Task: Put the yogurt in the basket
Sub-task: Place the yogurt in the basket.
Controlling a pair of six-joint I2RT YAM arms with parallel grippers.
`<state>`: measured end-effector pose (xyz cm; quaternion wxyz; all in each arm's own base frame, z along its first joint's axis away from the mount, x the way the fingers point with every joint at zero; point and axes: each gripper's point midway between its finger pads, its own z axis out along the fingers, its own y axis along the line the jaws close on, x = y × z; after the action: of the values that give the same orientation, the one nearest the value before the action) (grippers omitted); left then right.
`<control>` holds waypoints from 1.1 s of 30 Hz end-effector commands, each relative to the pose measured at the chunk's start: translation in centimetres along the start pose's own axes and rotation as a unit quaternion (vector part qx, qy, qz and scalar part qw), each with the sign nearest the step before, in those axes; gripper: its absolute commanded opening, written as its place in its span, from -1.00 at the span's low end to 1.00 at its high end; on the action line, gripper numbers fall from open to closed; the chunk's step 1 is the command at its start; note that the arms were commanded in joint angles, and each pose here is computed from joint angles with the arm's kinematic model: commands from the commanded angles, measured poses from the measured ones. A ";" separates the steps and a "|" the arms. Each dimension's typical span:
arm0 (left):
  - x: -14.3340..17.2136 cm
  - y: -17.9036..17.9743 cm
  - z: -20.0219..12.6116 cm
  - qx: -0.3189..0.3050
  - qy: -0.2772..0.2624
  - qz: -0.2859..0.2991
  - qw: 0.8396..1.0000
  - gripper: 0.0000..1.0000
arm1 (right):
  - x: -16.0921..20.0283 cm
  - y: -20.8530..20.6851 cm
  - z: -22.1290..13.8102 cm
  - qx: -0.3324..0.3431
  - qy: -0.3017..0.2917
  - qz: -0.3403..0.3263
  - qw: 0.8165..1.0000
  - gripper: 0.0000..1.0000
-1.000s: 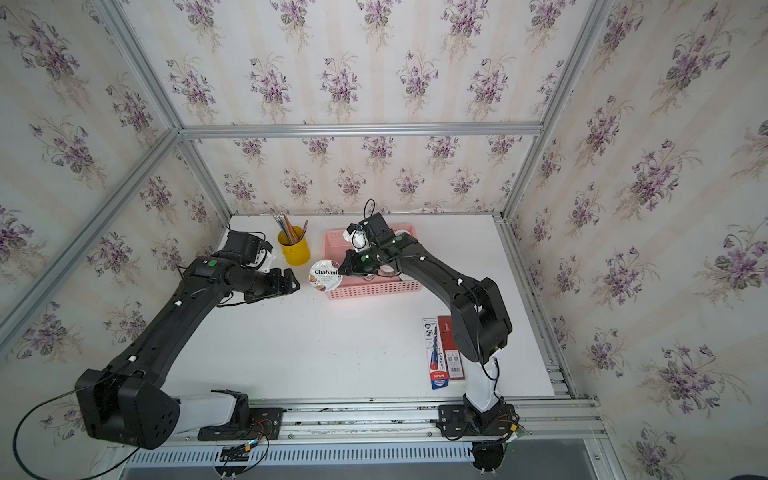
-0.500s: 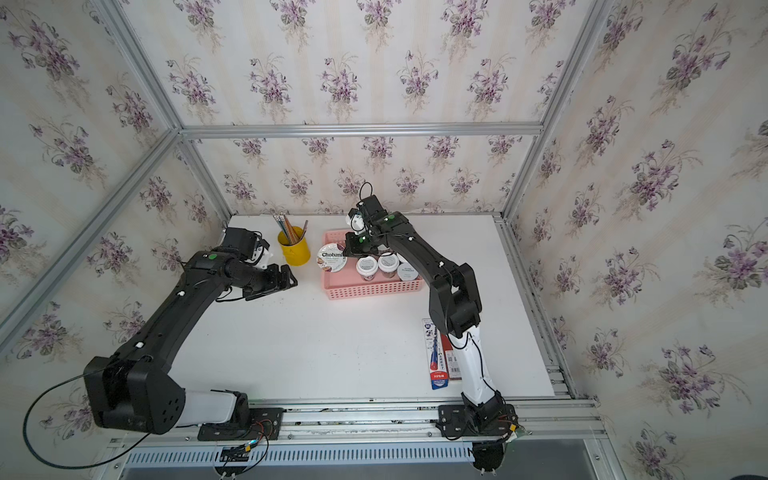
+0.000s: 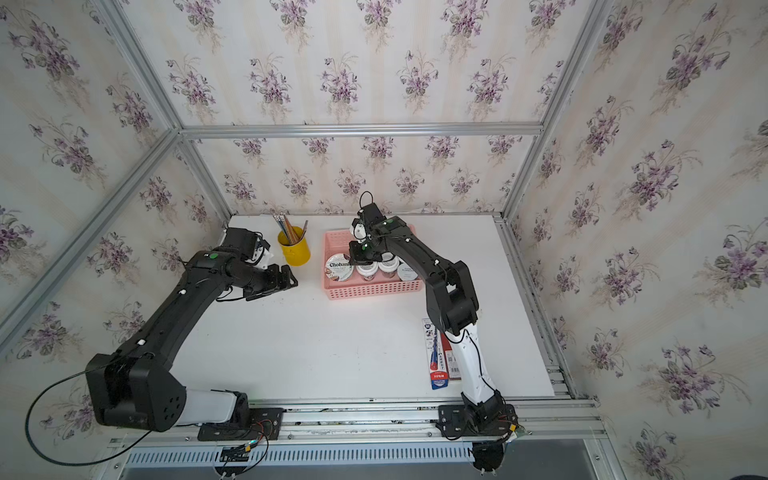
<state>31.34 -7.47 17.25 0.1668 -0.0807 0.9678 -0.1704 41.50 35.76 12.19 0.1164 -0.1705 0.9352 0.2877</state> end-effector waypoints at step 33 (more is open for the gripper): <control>-0.2 0.7 -0.1 -0.003 -0.004 -0.001 1.000 0.84 | 0.3 -1.7 3.0 0.016 0.025 0.001 1.000 -0.69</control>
<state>31.44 -6.73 17.01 0.1654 -0.0906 0.9677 -0.1675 42.29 36.19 8.96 0.0957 -0.1737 0.9408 0.2749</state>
